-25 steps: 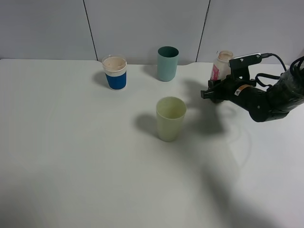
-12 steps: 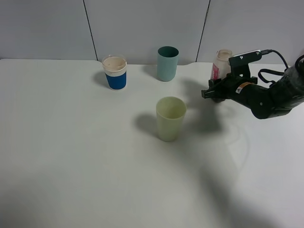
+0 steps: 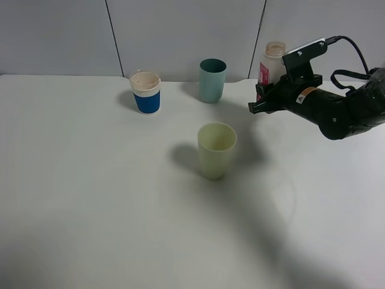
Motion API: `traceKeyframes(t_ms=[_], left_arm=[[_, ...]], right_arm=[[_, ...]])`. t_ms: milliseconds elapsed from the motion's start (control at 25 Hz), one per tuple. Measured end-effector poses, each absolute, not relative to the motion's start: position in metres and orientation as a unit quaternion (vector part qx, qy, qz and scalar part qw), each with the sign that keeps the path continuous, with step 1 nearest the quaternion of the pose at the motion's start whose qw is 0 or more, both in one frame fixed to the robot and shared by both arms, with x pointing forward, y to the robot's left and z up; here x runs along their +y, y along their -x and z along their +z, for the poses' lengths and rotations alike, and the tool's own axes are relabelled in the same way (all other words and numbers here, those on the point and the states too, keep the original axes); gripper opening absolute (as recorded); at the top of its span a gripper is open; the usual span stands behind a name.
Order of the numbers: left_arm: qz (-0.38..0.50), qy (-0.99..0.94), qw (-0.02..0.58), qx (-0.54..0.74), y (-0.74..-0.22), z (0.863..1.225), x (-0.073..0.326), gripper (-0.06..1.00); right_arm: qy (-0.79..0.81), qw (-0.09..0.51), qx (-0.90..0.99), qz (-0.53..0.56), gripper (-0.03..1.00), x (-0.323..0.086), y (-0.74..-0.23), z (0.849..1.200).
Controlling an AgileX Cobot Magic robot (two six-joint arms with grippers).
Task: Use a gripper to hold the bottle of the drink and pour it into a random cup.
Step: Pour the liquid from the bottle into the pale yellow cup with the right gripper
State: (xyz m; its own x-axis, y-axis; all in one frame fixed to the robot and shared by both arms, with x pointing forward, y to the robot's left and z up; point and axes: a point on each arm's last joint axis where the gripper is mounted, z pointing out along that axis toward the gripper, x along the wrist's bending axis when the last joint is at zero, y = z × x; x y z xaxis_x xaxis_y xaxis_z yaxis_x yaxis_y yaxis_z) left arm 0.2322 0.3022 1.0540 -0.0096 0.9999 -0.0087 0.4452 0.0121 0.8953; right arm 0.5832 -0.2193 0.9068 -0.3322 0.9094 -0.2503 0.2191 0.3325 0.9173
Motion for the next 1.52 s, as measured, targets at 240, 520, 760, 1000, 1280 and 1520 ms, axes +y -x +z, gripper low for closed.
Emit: traceKeyframes(t_ms=[240,520,760,1000,1280,1520], left_arm=[[0.372,-0.597,0.373,0.606,-0.232,1.054,0.302,0.93],[0.372,-0.597,0.373,0.606,-0.232,1.054,0.302,0.93],[0.372,-0.597,0.373,0.606,-0.232,1.054,0.302,0.93],[0.372,-0.597,0.373,0.606,-0.232,1.054,0.302,0.93],[0.372,-0.597,0.373,0.606,-0.232,1.054,0.302,0.93],[0.372,-0.597,0.373,0.606,-0.232,1.054,0.302,0.93]], right_arm=[[-0.430,0.384,0.694,0.432,0.36,-0.210,-0.582,0.930],[-0.421,0.367,0.692,0.457,0.36,-0.187,-0.585,0.968],[-0.332,0.395,0.732,0.445,0.36,-0.166,-0.584,0.990],[-0.192,0.453,0.780,0.387,0.36,-0.151,-0.579,0.996],[-0.065,0.499,0.802,0.322,0.36,-0.142,-0.576,0.996],[0.001,0.529,0.795,0.296,0.36,-0.140,-0.575,0.999]])
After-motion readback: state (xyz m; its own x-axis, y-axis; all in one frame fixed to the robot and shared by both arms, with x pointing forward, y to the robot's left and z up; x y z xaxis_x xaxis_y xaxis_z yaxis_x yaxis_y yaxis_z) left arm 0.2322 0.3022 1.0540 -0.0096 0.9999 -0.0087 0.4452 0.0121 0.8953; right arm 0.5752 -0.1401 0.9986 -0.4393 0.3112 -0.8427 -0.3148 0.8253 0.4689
